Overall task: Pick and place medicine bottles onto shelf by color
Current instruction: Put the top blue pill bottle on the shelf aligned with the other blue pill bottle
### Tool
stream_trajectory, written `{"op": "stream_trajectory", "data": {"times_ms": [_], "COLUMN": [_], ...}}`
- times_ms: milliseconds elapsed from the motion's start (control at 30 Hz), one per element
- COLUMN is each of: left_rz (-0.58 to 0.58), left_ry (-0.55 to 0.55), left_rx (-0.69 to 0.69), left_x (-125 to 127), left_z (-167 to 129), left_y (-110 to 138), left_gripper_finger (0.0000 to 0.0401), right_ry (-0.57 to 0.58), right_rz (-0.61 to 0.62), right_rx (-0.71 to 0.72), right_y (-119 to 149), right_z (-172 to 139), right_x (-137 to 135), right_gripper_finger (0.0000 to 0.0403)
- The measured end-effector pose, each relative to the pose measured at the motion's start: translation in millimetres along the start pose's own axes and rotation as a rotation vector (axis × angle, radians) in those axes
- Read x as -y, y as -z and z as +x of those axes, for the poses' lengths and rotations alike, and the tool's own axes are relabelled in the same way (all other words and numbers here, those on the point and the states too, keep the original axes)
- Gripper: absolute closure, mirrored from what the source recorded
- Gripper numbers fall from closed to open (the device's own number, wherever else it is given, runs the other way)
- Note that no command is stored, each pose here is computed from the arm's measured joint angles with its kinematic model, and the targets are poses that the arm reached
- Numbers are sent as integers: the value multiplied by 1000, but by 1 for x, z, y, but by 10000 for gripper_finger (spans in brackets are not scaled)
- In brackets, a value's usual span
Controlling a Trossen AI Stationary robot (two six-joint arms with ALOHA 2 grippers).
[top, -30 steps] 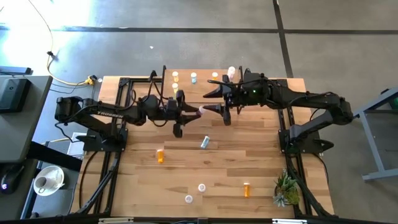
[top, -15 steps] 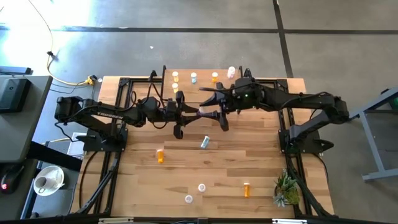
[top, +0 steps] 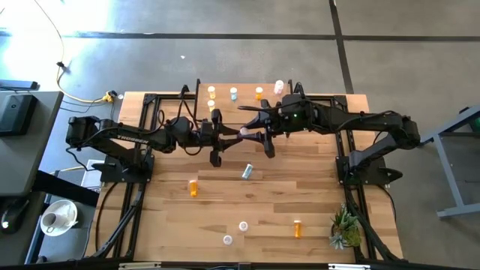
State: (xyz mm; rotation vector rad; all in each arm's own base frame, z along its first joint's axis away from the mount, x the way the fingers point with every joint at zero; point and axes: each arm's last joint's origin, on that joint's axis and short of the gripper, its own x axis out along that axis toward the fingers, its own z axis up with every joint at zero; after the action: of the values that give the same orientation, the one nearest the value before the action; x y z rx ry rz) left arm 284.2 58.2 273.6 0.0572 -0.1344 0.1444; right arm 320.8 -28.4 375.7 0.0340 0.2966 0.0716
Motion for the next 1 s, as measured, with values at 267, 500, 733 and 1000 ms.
{"op": "stream_trajectory", "data": {"times_ms": [267,500,733,1000], "left_rz": [18,21,26,30], "left_ry": [-26,-28,-30,-61], "left_rx": [-1,-1,-16,-65], "left_x": [-1,-1,-1,-2], "left_z": [0,0,0,-5], "left_y": [0,0,1,0], "left_gripper_finger": [306,292,260,194], "right_ry": [2,4,18,71], "right_rz": [-1,0,0,0], "right_rx": [1,2,1,-5], "right_y": [0,0,0,1], "right_z": [0,0,0,0], "right_x": [0,0,1,2], "right_gripper_finger": [289,290,290,290]}}
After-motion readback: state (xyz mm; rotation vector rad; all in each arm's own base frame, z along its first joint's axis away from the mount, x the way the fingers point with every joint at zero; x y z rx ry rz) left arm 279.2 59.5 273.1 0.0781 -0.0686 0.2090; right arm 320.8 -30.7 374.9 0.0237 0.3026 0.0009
